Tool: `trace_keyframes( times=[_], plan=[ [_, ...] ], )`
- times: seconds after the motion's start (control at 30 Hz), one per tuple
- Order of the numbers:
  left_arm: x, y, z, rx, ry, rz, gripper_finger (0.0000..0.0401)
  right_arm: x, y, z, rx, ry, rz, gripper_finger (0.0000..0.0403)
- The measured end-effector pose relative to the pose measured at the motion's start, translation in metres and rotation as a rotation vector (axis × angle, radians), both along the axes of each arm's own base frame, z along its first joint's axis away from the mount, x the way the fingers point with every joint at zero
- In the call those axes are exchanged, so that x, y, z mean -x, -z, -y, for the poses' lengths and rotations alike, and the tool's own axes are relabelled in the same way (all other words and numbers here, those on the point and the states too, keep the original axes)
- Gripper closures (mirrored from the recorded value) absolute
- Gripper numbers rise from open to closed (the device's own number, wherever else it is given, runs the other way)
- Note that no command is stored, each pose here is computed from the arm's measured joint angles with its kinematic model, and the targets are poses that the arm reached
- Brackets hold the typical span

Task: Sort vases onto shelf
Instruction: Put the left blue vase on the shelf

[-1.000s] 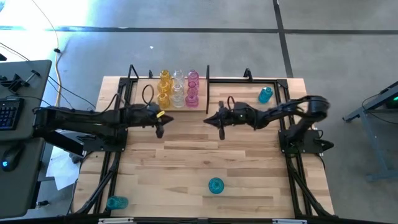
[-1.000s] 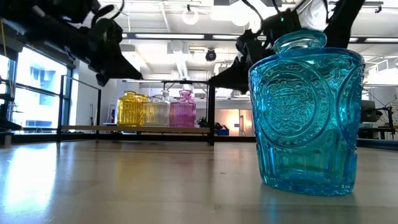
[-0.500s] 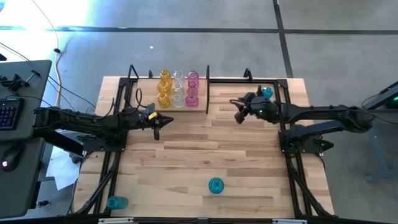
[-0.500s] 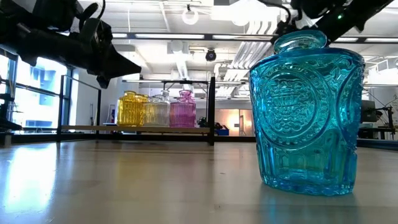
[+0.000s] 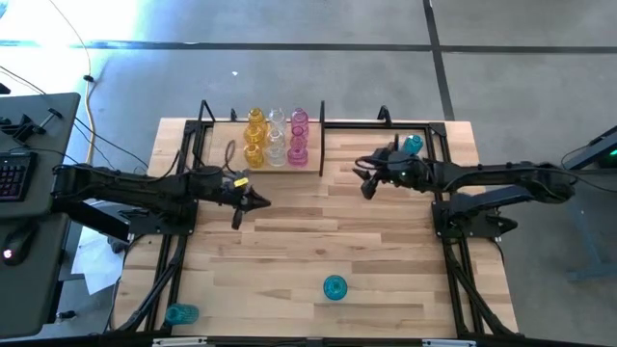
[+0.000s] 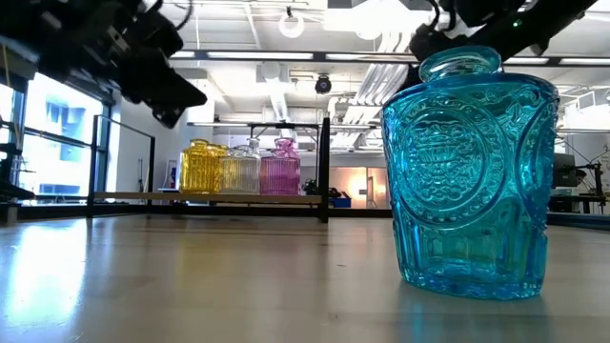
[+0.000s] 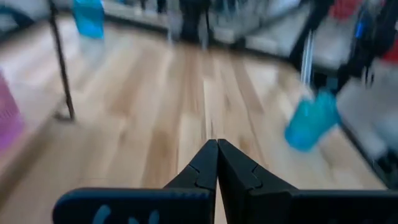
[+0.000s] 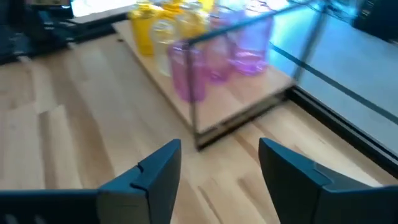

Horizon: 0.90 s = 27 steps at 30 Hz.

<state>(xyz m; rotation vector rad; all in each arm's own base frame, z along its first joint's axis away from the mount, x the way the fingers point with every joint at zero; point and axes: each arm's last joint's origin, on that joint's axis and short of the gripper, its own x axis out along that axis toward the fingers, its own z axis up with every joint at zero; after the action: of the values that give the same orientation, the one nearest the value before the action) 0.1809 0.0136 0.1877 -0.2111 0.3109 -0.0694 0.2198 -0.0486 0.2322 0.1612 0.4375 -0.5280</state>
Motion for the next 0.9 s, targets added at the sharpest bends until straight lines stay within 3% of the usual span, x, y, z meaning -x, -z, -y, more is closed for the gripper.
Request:
trace_keyframes(
  times=[0.23,0.43,0.57,0.9],
  plan=[
    [-0.006,-0.044,0.02,-0.08,0.081,-0.293,0.0401,-0.041,0.021,-0.006,0.058,-0.205,0.07,0.0263],
    [0.006,-0.076,0.046,-0.023,0.133,-0.552,0.0401,-0.064,0.037,-0.009,0.072,-0.401,0.153,0.0343],
    [0.015,-0.089,0.066,0.011,0.111,-0.741,0.04,-0.065,0.037,-0.011,0.068,-0.436,0.163,0.0392],
    [0.02,-0.102,0.127,0.138,0.112,-1.2,0.038,-0.068,0.033,-0.028,0.158,-0.523,0.185,0.0398]
  ],
)
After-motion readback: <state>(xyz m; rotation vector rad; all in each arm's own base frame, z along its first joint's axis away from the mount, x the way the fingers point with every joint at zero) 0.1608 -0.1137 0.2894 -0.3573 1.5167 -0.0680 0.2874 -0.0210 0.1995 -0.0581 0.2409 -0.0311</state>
